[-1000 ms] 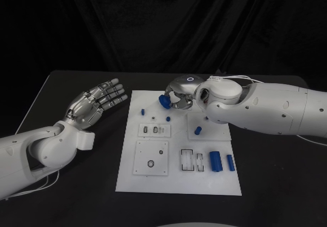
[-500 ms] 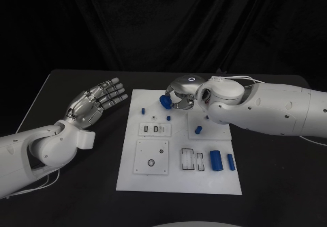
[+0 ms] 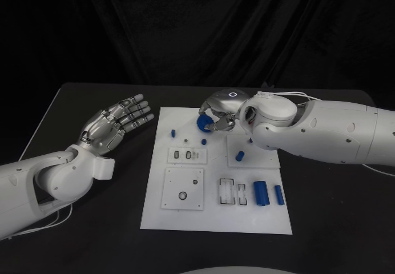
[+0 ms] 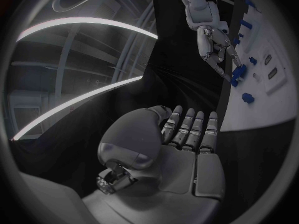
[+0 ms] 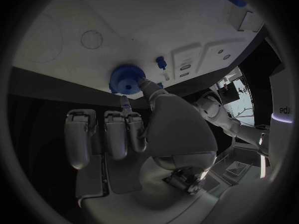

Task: Assemble the parts on the task board

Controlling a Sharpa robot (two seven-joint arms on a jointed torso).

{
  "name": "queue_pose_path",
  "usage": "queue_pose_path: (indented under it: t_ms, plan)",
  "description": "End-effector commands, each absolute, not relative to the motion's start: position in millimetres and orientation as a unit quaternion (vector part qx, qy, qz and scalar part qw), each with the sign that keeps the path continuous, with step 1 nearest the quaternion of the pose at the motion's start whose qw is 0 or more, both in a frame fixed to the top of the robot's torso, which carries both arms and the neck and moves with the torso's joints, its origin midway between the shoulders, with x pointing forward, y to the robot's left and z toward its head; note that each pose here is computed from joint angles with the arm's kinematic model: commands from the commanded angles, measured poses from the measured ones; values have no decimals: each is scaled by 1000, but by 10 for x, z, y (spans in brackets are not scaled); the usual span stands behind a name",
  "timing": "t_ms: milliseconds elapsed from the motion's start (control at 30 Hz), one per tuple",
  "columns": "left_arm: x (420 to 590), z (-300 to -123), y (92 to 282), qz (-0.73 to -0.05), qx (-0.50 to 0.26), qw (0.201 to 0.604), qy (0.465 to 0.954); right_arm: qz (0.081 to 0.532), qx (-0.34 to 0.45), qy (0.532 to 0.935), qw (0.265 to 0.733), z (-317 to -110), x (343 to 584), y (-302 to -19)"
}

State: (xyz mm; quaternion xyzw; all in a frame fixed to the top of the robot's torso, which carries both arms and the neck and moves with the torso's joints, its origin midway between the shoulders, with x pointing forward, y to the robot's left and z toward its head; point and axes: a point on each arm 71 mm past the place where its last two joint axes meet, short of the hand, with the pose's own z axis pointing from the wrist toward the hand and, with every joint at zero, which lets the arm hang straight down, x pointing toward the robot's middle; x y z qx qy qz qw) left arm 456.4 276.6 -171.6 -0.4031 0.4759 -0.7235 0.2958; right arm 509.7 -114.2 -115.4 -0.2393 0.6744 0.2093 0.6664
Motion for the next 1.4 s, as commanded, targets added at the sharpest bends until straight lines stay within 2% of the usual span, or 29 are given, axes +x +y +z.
queue_pose_path:
  t_ms: [33,233,633,1000,1400]
  plan:
    - [4553,-1707,2750,-733,-398,290,470,220,-234,658,681,-1129,5085,-1138]
    - [4553,-1713,2751,-733,-398,290,470,228,-230,647,691,-1106,5082,-1125]
    - [4549,-1718,2752,-733,-398,289,470,224,-225,649,692,-1111,5086,-1179]
    - [4538,-1717,2776,-732,-400,291,470,196,-216,676,677,-1185,5086,-1412]
    - [4538,-1719,2769,-732,-399,290,470,186,-220,689,665,-1237,5099,-1448]
